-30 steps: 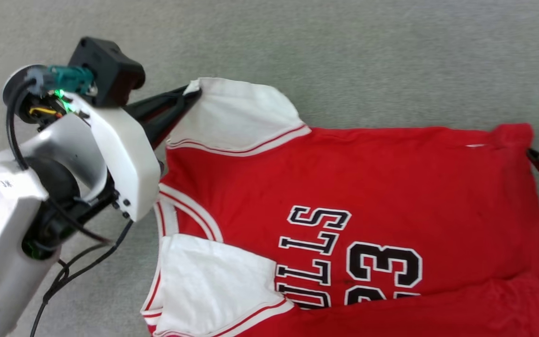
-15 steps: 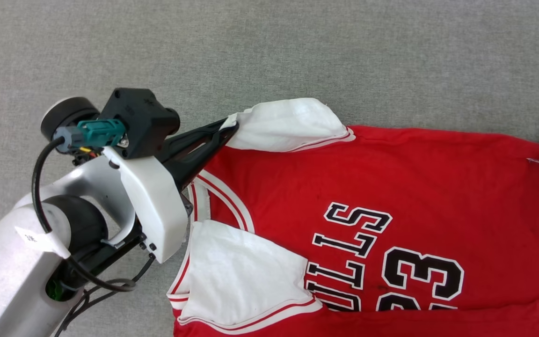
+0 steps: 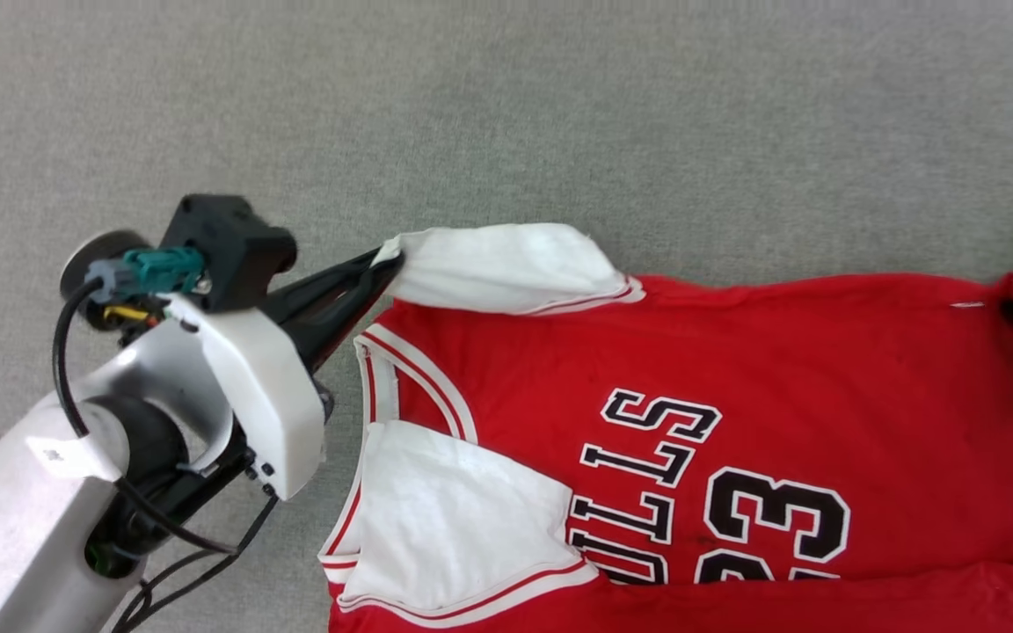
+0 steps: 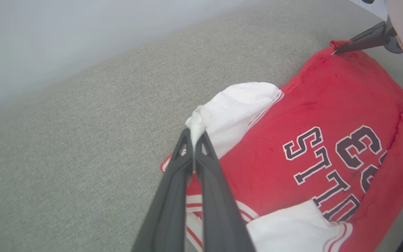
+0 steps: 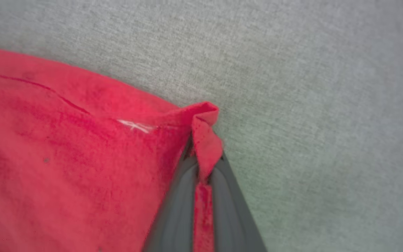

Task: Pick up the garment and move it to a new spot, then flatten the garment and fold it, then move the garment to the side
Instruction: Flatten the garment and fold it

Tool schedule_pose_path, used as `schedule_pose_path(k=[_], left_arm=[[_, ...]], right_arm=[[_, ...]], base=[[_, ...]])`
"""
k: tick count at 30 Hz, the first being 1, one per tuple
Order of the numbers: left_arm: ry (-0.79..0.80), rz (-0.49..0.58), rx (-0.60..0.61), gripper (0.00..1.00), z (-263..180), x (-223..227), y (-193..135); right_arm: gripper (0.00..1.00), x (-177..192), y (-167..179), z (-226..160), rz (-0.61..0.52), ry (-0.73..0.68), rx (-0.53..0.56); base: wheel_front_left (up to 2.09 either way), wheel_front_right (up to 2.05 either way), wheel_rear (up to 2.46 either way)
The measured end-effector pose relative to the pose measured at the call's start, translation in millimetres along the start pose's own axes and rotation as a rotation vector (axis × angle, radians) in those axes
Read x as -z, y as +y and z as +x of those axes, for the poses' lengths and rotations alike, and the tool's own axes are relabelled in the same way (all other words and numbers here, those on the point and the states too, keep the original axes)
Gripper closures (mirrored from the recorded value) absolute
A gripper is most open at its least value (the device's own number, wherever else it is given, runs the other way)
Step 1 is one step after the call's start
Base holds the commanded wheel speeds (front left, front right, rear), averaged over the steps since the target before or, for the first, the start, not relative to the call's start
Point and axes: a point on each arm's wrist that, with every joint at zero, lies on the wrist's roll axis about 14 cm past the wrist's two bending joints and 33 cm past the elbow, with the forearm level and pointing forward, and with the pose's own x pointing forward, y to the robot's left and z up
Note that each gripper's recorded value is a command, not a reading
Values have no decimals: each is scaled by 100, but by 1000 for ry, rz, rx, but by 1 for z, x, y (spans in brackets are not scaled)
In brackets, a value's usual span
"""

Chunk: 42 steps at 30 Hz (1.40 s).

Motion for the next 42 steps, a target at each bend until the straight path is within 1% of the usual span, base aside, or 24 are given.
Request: schedule_pose_path(k=[6, 10, 12, 13, 16, 21, 25, 27, 29, 32, 33, 36, 40, 41, 42], left_arm=[[-40, -58, -52, 100, -24, 4, -2], [-45, -85, -76, 100, -45, 11, -8], [-38, -118, -80, 100, -59, 21, -19], [-38, -118, -80, 100, -59, 21, -19], [-24, -154, -88, 100, -73, 33, -29], [41, -229, -78, 100, -89, 62, -47], [116, -260, -77, 100, -96, 87, -55], [162, -279, -66, 100, -98, 101, -61], [202, -268, -67, 100, -98, 112, -62], [241, -268, -63, 100, -97, 124, -62], [272, -274, -54, 100, -97, 133, -65], [328, -270, -37, 100, -94, 152, -70], [358, -236, -37, 100, -91, 163, -70], [362, -240, -30, 99, -91, 165, -72], [360, -246, -27, 85, -89, 166, -74]], right_arm=[[100, -10, -6, -37, 66, -137, 25], [100, -1, 4, -60, 149, -186, -9], [100, 6, 9, -77, 176, -230, -15], [100, 6, 9, -77, 176, -230, -15], [100, 22, 18, -90, 197, -244, -25], [100, 48, 35, -103, 219, -245, -53], [100, 75, 44, -103, 248, -196, -71], [100, 90, 48, -102, 237, -152, -79], [100, 102, 50, -101, 206, -114, -81], [100, 110, 51, -99, 164, -88, -79], [100, 116, 51, -96, 124, -69, -73], [100, 130, 53, -88, 57, -19, -77], [100, 135, 55, -83, 9, 1, -86], [100, 136, 55, -82, 3, 3, -87], [100, 137, 56, -81, -2, 5, -90]], base=[[0, 0, 0], [0, 0, 0], [0, 0, 0], [0, 0, 0], [0, 0, 0], [0, 0, 0], [0, 0, 0], [0, 0, 0], [0, 0, 0], [0, 0, 0], [0, 0, 0], [0, 0, 0], [0, 0, 0], [0, 0, 0], [0, 0, 0]])
